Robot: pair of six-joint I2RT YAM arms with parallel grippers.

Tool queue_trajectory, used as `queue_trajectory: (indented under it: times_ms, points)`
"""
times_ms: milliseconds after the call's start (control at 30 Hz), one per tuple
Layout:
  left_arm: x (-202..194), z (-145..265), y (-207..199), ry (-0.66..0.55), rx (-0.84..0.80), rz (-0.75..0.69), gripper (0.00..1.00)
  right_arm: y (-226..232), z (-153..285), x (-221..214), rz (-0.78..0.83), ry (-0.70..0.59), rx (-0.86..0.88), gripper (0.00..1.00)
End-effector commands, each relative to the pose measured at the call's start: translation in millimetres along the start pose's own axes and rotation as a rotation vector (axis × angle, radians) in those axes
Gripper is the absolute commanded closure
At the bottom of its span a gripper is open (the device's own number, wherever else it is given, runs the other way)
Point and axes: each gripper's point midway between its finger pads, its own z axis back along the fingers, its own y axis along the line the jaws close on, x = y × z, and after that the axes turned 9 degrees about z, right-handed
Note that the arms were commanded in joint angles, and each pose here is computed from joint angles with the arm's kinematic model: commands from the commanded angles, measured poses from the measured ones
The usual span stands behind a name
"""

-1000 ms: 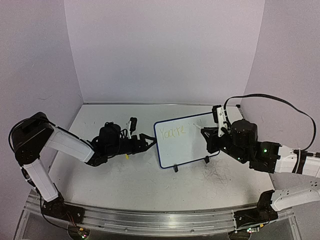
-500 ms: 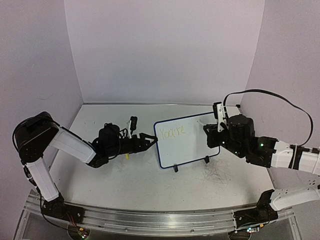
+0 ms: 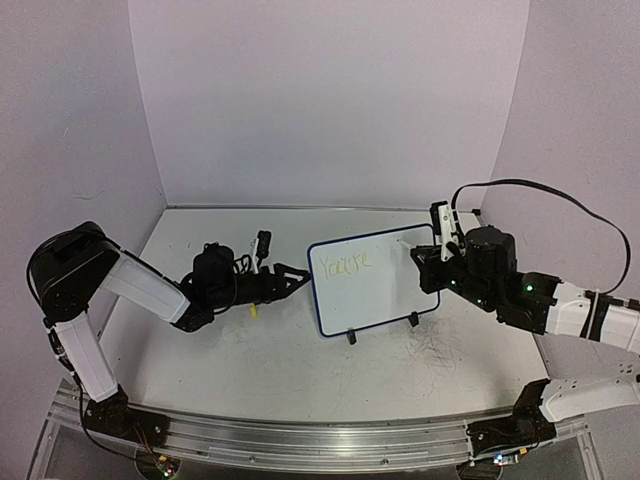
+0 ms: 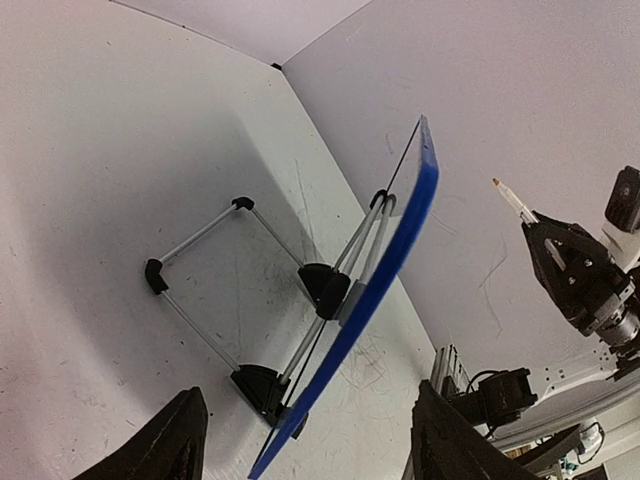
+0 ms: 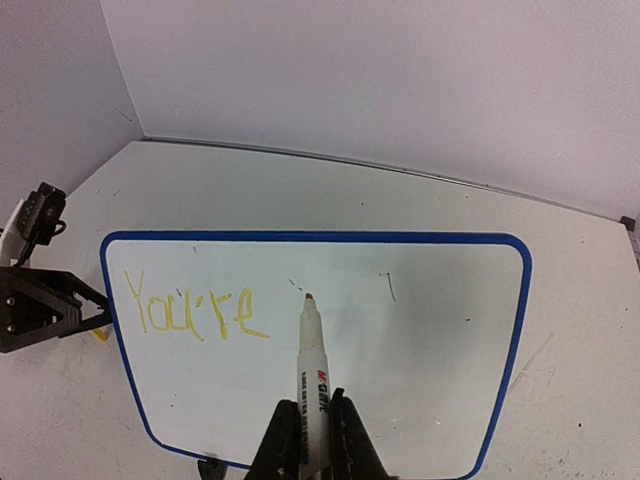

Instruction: Write a sentence on the whiteboard

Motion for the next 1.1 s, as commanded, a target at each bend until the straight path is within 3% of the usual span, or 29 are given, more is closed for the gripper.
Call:
queue_trajectory:
  times_ms: [0,300,567,1067]
  points:
    - [22.7,-3.4,-18.1,-0.024,-0.077,-0.028,0.3,4.2,5.8,17.2,0.002,-0.064,0.035,1.0]
    - [39.8,-17.4,-15.6,-0.025,-0.02,-0.077,0.34,11.0,0.9,11.1,0.006,-0.046,0.066,1.0]
    - [44.7,-27.1,-16.4,-0.02,-0.022,-0.077,0.43,1.8,-3.8,3.8,-0.004,-0.025,0.013,1.0]
    - [38.5,-29.0,-22.8,0.015,-0.052,-0.105,0.64,13.5,-14.6,-13.8,0.028,0.009,0.163,1.0]
